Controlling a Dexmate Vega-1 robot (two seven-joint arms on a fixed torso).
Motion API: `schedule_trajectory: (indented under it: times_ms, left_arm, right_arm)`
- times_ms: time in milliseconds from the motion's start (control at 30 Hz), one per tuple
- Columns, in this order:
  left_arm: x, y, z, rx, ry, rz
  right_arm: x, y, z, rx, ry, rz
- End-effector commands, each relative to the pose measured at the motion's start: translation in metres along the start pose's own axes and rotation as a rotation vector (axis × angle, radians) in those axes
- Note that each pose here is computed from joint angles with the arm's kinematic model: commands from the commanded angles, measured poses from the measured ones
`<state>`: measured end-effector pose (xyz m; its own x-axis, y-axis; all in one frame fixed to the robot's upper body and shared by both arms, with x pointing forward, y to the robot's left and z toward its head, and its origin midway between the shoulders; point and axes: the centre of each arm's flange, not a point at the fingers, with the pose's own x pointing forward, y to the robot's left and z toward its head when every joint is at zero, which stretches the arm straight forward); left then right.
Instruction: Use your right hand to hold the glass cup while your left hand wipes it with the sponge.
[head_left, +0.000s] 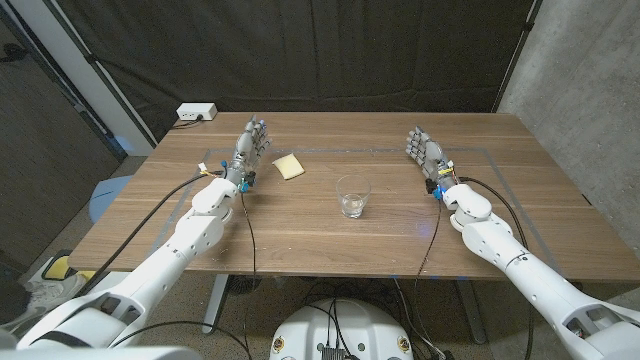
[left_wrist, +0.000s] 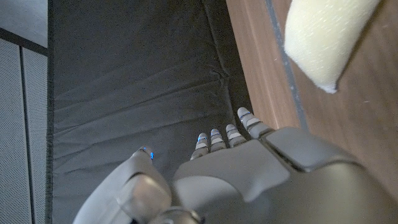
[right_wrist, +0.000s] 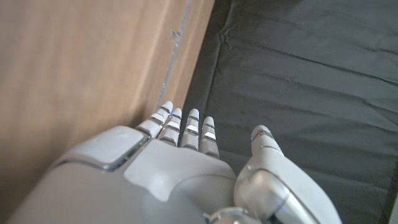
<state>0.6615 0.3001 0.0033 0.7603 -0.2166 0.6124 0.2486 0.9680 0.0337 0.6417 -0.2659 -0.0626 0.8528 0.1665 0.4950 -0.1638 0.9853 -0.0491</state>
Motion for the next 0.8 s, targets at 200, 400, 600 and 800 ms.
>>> schedule_trajectory:
  times_ms: [200,400,600,800]
  left_arm:
    - [0.014,0.033,-0.021,0.018,0.055,-0.158]
    - [0.016,0.026,-0.018,0.036,0.057,-0.153]
    - [0.018,0.016,-0.011,0.058,0.05,-0.159]
    - [0.016,0.008,-0.006,0.09,0.052,-0.166]
  right_arm:
    - [-0.033,0.05,0.044,-0.065,-0.094,-0.108]
    - [-0.028,0.04,0.044,-0.079,-0.105,-0.089]
    - [-0.028,0.032,0.049,-0.11,-0.121,-0.08]
    - [-0.034,0.028,0.05,-0.143,-0.136,-0.061]
